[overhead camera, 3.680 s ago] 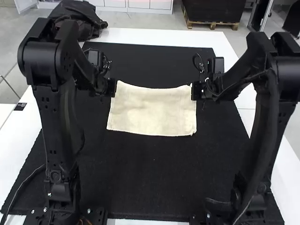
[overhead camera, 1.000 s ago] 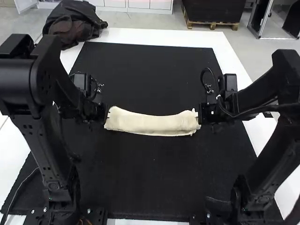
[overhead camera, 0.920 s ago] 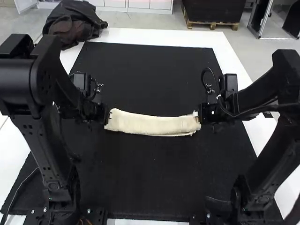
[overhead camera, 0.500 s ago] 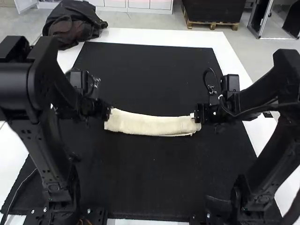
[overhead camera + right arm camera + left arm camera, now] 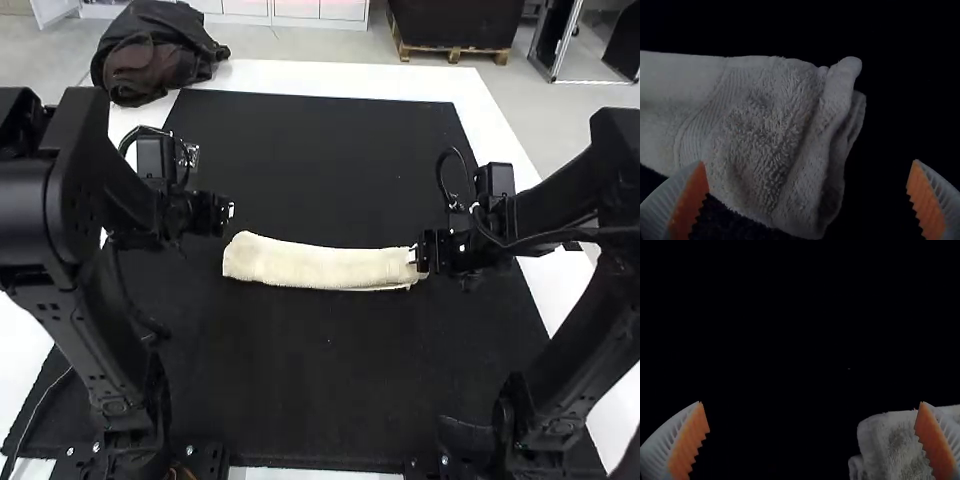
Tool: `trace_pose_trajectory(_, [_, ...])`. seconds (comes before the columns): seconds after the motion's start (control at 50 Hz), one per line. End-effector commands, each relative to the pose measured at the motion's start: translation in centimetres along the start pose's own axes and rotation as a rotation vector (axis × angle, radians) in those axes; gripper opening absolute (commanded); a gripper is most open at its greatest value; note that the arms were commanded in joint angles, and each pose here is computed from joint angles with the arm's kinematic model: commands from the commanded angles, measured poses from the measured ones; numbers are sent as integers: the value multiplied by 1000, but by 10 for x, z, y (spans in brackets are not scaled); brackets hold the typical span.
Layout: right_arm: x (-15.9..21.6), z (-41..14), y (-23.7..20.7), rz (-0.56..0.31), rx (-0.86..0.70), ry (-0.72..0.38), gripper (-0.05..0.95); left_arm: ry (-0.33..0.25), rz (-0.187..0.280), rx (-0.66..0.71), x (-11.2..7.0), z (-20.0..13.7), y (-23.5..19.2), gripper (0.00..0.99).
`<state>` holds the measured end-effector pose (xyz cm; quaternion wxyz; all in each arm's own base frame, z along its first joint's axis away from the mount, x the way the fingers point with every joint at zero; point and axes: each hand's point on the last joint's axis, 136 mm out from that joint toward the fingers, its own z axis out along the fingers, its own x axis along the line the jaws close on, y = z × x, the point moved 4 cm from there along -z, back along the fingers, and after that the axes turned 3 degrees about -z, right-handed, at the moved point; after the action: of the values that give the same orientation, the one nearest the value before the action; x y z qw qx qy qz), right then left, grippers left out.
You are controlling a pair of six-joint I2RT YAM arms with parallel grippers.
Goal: Fold the towel.
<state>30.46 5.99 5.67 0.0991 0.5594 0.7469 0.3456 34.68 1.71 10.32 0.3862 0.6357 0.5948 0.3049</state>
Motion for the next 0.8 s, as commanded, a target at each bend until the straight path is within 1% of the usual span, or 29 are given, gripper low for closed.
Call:
trace_pose_trajectory(0.0, [0, 4, 9, -4, -12, 20, 911, 18, -2, -58, 4, -5, 21, 959])
trace_pose_trajectory(0.32, [-9, 23, 11, -8, -10, 5, 910, 19, 3, -76, 3, -10, 26, 959])
trace_pose_trajectory(0.78, [2, 45, 14, -27, 4, 25, 910, 17, 6, -83, 2, -10, 27, 957])
